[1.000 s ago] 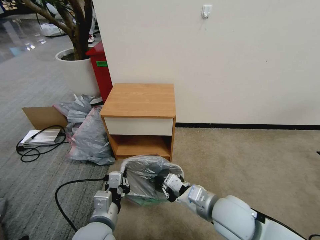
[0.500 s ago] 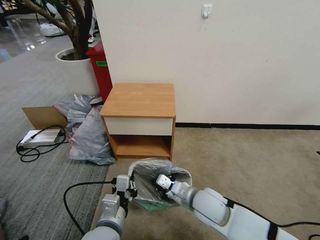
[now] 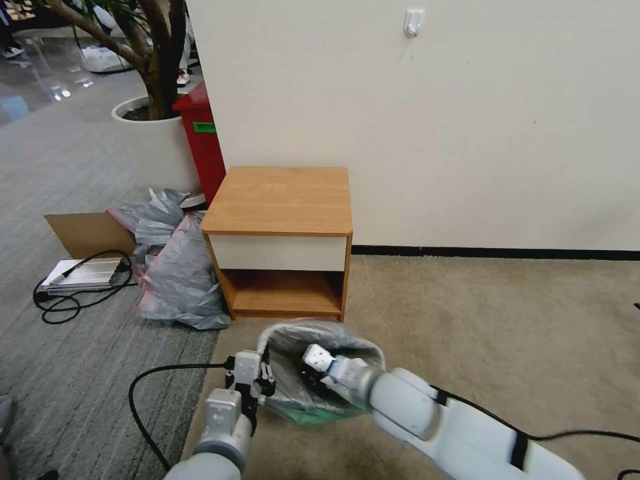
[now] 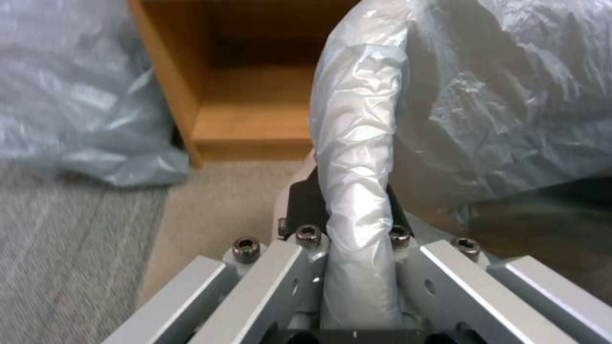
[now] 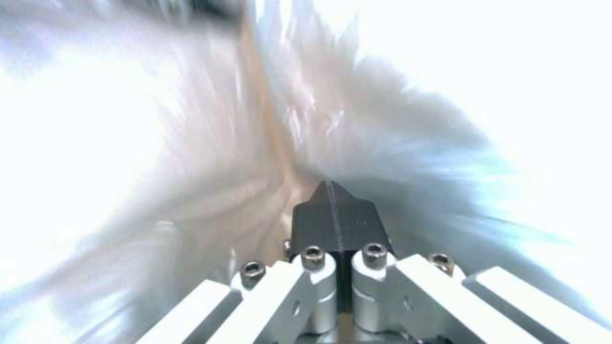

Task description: Pick up the garbage bag from the table and place it over the trash can.

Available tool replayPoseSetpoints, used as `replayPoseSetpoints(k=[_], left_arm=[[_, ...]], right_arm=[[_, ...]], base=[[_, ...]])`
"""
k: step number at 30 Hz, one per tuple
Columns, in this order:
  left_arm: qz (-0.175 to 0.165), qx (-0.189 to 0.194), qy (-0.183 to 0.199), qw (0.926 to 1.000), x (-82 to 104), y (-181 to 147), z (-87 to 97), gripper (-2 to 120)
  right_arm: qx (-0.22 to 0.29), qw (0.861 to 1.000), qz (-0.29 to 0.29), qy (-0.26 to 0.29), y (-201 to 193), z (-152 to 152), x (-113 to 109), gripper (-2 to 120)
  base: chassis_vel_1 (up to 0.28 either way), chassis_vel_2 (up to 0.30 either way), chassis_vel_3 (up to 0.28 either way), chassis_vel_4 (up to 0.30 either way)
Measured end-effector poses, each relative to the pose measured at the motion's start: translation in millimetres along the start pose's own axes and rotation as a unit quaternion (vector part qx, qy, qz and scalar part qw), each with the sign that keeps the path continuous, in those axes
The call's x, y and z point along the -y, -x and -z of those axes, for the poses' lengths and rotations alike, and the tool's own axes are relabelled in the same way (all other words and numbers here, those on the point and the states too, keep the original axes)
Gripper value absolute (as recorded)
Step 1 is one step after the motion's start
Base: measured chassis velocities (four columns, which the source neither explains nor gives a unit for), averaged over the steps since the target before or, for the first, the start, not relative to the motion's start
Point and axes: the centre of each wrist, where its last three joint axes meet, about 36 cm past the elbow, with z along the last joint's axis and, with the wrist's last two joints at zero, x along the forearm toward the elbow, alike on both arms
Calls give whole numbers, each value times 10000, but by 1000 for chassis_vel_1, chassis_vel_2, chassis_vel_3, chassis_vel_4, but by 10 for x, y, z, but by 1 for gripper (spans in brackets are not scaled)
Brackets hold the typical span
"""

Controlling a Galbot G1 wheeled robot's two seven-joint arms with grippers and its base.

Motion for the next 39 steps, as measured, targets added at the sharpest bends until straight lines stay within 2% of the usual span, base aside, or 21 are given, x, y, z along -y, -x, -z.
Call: replayPoseSetpoints(k=[2, 3, 5, 6, 8, 9, 10, 13, 14, 16, 19, 20, 23, 24, 25, 29, 30, 31, 33, 34, 39], left_arm=[[-21, -147, -243, 9996, -51, 28, 40, 3], [-21, -147, -243, 9996, -51, 28, 40, 3], [-294, -671, -929, 9930, -137, 40, 135, 3], [-294, -671, -929, 9930, -137, 40, 135, 3], [-483, -905, -1225, 9872, -193, 55, 154, 3], [-483, -905, -1225, 9872, -193, 55, 154, 3], [-555, -1061, -1340, 9837, -237, 90, 120, 3], [-586, -1292, -1417, 9797, -279, 167, 20, 3], [-586, -1292, -1417, 9797, -279, 167, 20, 3], [-568, -1396, -1439, 9781, -288, 212, -43, 3], [-551, -1538, -1461, 9757, -281, 250, -139, 3], [-551, -1538, -1461, 9757, -281, 250, -139, 3], [-556, -1593, -1465, 9747, -282, 253, -190, 3], [-554, -1614, -1449, 9746, -285, 253, -212, 3], [-554, -1614, -1449, 9746, -285, 253, -212, 3], [-551, -1598, -1350, 9763, -297, 262, -249, 3], [-551, -1598, -1350, 9763, -297, 262, -249, 3], [-551, -1586, -1334, 9767, -298, 264, -256, 7], [-550, -1577, -1326, 9770, -299, 266, -259, 8], [-586, -1515, -1300, 9781, -296, 269, -262, 21], [-624, -1453, -1267, 9793, -306, 285, -253, 34]], right_arm=[[244, 9996, -90, 139, -262, 41, 30, 0], [244, 9996, -90, 139, -262, 41, 30, 0], [883, 9929, -515, 615, -607, 108, 32, 0], [883, 9929, -515, 615, -607, 108, 32, 0], [1449, 9795, -972, 1009, -704, 103, -12, 0], [1449, 9795, -972, 1009, -704, 103, -12, 0], [1783, 9652, -1290, 1411, -723, 71, -111, 7], [2066, 9449, -1624, 1953, -703, 6, -299, 20], [2066, 9449, -1624, 1953, -703, 6, -299, 20], [2088, 9401, -1722, 2072, -677, -72, -409, 28], [2079, 9392, -1792, 2064, -633, -172, -474, 43], [2079, 9392, -1792, 2064, -633, -172, -474, 43], [2108, 9376, -1805, 2095, -602, -182, -482, 53], [2132, 9368, -1801, 2108, -580, -178, -481, 61], [2132, 9368, -1801, 2108, -580, -178, -481, 61], [2184, 9358, -1769, 2126, -538, -178, -487, 78], [2184, 9358, -1769, 2126, -538, -178, -487, 78], [2192, 9361, -1753, 2123, -530, -187, -489, 84], [2193, 9362, -1747, 2120, -527, -194, -489, 85], [2194, 9369, -1731, 2102, -514, -218, -481, 97], [2205, 9371, -1724, 2086, -513, -220, -475, 100]], base=[[0, 0, 0, 0], [0, 0, 0, 0], [0, 0, 0, 0], [0, 0, 0, 0], [0, 0, 0, 0], [0, 0, 0, 0], [0, 0, 0, 0], [0, 0, 0, 0], [0, 0, 0, 0], [0, 0, 0, 0], [0, 0, 0, 0], [0, 0, 0, 0], [0, 0, 0, 0], [0, 0, 0, 0], [0, 0, 0, 0], [0, 0, 0, 0], [0, 0, 0, 0], [0, 0, 0, 0], [0, 0, 0, 0], [0, 0, 0, 0], [0, 0, 0, 0]])
